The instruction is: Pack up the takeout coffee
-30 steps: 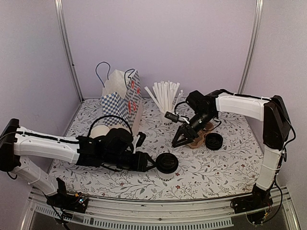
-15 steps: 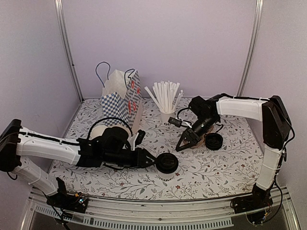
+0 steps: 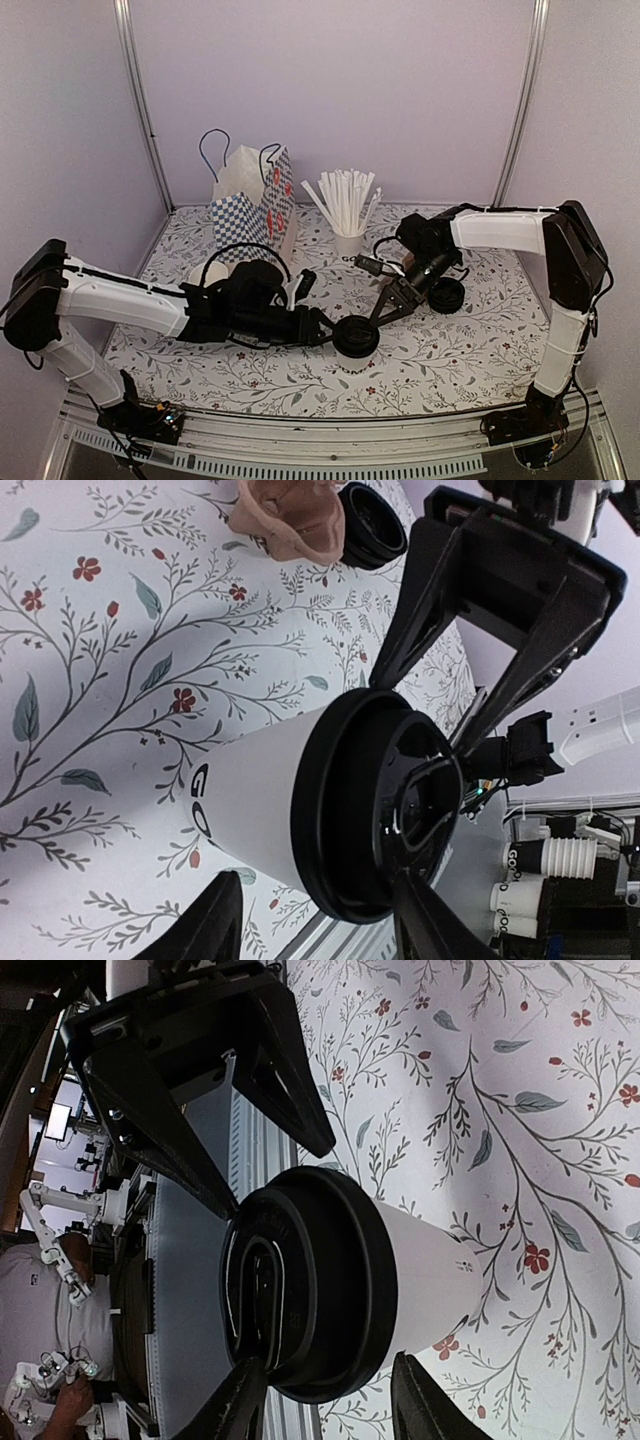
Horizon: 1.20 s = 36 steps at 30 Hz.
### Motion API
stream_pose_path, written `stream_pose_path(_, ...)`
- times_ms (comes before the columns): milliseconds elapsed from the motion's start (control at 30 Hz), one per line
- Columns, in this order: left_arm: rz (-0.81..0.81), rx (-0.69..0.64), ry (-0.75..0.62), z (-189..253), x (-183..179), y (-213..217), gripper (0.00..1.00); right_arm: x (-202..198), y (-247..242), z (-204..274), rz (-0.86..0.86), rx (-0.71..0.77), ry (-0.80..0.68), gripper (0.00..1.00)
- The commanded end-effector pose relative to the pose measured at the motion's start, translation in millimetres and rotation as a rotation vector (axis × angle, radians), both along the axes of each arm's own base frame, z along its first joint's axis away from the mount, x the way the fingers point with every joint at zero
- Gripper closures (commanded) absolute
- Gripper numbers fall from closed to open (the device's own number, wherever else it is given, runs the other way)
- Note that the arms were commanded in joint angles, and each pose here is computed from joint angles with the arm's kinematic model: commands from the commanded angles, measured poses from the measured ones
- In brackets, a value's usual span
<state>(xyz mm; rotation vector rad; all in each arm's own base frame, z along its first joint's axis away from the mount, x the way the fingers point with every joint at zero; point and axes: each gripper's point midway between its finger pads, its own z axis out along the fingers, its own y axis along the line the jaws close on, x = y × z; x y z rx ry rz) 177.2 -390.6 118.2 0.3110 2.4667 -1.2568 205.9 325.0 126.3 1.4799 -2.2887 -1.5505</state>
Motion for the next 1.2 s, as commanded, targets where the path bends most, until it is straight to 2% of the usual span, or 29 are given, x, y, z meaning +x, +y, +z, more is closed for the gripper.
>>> stream_pose_path(0,-0.031,-0.002,-0.061,3.3,14.1,-7.3,0.47,-12.6,-6.9,9.7,0.023,0.035,0.002,0.55)
stream_pose_path(400,-0.069,-0.029,-0.112,13.6,27.4,-14.3,0.47,-26.1,-19.4,10.0,0.032,0.016,-0.014,0.53)
stream_pose_path(600,-0.070,-0.043,-0.128,27.7,24.7,-9.5,0.39,-25.5,-24.4,11.3,0.020,0.022,0.021,0.49)
stream_pose_path(700,-0.029,-0.025,-0.111,25.8,25.0,-0.1,0.39,-17.8,-30.1,8.1,-0.008,0.014,0.032,0.50)
stream_pose_path(800,0.019,-0.006,-0.064,15.6,25.3,10.6,0.43,-7.9,-34.7,1.4,-0.049,-0.002,0.053,0.53)
stream_pose_path(967,-0.009,-0.016,-0.022,5.5,20.9,5.7,0.56,-2.1,-33.3,-7.7,-0.065,-0.023,0.073,0.58)
stream_pose_path(1167,-0.035,-0.028,0.002,1.6,19.6,-3.3,0.59,1.6,-30.5,-12.5,-0.065,-0.034,0.082,0.59)
